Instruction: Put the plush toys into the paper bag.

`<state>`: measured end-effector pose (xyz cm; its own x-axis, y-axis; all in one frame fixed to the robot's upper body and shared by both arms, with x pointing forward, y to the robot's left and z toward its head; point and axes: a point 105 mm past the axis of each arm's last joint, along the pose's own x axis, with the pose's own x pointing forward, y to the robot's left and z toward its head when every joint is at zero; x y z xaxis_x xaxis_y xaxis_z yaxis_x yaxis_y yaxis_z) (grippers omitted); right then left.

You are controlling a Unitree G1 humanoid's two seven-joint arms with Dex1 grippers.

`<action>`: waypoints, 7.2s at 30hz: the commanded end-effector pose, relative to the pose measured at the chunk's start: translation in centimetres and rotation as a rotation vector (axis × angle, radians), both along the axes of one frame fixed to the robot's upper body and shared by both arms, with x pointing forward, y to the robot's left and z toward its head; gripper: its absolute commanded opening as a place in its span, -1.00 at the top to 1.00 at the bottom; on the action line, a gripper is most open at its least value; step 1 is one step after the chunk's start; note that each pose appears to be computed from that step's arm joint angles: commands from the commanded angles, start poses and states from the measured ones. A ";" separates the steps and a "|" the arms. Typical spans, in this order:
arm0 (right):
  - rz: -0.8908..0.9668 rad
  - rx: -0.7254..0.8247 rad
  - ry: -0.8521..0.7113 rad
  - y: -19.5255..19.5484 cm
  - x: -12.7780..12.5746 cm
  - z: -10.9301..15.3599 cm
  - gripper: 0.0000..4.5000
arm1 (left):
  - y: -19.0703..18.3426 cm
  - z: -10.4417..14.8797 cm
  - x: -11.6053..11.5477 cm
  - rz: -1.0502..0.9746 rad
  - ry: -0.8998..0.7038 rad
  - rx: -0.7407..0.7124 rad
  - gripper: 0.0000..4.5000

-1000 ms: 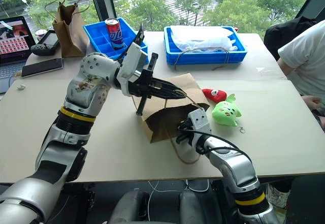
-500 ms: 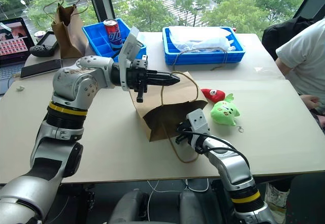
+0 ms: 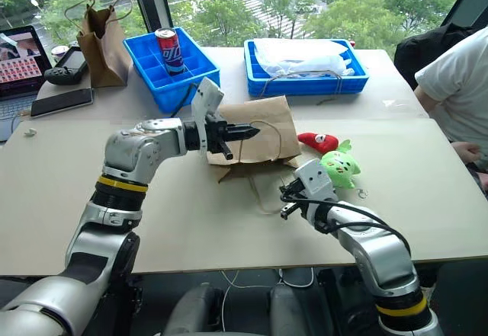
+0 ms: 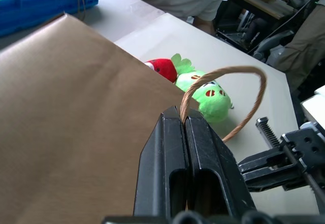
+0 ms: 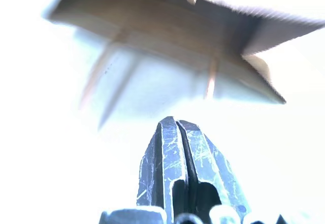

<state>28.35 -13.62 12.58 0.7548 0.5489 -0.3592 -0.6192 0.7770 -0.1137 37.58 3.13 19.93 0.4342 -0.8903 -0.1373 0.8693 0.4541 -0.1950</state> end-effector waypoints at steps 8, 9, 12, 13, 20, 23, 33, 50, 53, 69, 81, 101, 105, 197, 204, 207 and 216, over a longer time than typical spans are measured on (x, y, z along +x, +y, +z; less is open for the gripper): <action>-0.219 -0.356 -0.100 -10.3 2.0 6.2 -0.69 | 0.4 3.8 0.5 0.042 -0.036 -0.126 1.00; -0.235 -0.372 -0.091 -10.7 2.6 5.9 -0.89 | 0.3 3.8 0.5 0.045 -0.039 -0.123 1.00; -0.219 -0.291 -0.073 -9.6 4.3 4.9 -0.99 | 0.0 4.4 0.3 0.043 -0.053 -0.126 1.00; -0.219 -0.290 -0.068 -9.4 4.7 4.4 -0.99 | -0.1 4.6 0.2 0.042 -0.056 -0.132 1.00; -0.298 -0.303 0.043 -10.7 6.9 -0.8 -0.88 | 0.5 6.0 -0.1 0.060 -0.138 -0.096 1.00; -0.298 -0.353 0.033 -11.3 6.8 -1.6 -0.56 | 0.7 6.6 -0.3 0.066 -0.139 -0.107 1.00; 0.225 -0.323 -0.153 -2.4 1.4 5.3 0.92 | -0.9 6.8 -1.3 0.052 -0.072 -0.141 1.00; 0.291 -0.483 -0.432 5.7 6.6 4.9 1.00 | -2.3 7.4 -4.0 -0.060 -0.018 -0.135 1.00; 0.361 -0.653 -0.609 7.7 7.2 4.7 1.00 | -2.5 7.9 -4.3 -0.081 -0.013 -0.152 1.00; 0.448 -0.598 -1.055 12.6 9.1 3.1 0.66 | -2.3 8.5 -4.6 -0.093 -0.014 -0.168 1.00; 0.475 -0.596 -0.999 8.3 5.2 5.0 -0.96 | 2.2 6.4 -3.0 -0.003 -0.093 -0.028 1.00; -0.354 -0.226 -0.305 -10.4 14.0 3.2 -0.96 | 3.2 6.4 -3.4 -0.014 -0.113 -0.018 1.00; -0.397 -0.181 -0.211 -10.4 15.5 0.3 -0.96 | 3.5 6.5 -3.8 -0.010 -0.130 -0.010 1.00; 0.323 -0.148 0.018 4.3 4.6 -5.9 0.99 | 4.4 7.3 -5.1 -0.044 -0.146 0.004 1.00; 0.363 -0.175 -0.303 3.5 5.1 3.3 0.99 | 4.5 7.8 -4.7 -0.033 -0.158 -0.009 1.00; 0.346 -0.059 -0.365 3.1 4.6 8.5 0.99 | 4.2 8.2 -4.6 -0.035 -0.169 -0.022 1.00; 0.456 -0.107 -0.436 4.4 2.2 13.7 0.99 | 3.0 8.3 -3.9 -0.053 -0.197 -0.024 1.00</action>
<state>31.64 -9.98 24.68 0.5733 0.8028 -0.1638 -0.7706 0.4605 -0.4405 33.81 6.47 27.04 0.4128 -0.9091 -0.0563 0.9050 0.4164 -0.0876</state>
